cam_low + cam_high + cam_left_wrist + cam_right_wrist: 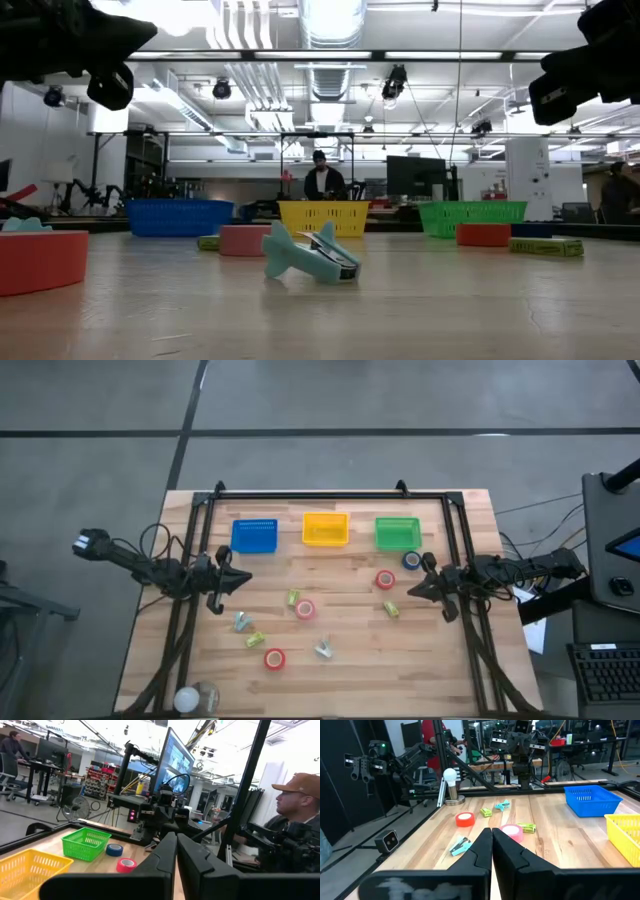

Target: Pick and place Stapler, Stapler remover, tape

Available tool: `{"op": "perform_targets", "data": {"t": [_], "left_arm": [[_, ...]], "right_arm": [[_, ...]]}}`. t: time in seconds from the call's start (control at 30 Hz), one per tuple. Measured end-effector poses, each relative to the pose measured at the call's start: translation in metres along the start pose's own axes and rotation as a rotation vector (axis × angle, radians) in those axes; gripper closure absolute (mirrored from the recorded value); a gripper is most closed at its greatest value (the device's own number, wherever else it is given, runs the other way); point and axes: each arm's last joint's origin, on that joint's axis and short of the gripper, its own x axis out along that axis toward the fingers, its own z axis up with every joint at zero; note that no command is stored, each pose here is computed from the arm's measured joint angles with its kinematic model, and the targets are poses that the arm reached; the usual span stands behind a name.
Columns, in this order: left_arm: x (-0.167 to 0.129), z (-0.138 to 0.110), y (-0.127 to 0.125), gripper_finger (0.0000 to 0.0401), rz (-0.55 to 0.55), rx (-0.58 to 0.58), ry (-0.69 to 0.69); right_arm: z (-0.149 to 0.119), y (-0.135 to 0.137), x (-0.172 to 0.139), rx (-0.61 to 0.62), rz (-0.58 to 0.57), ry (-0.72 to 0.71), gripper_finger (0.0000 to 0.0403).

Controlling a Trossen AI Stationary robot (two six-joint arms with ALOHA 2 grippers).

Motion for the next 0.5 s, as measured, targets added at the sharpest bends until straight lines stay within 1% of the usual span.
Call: {"op": "perform_targets", "data": {"t": [0.5], "left_arm": [[0.0000, 0.0000, 0.0000, 0.0380, -0.001, 0.000, 0.000]], "right_arm": [[0.0000, 0.0000, 0.0000, 0.000, 0.000, 0.000, 0.0394]]}}
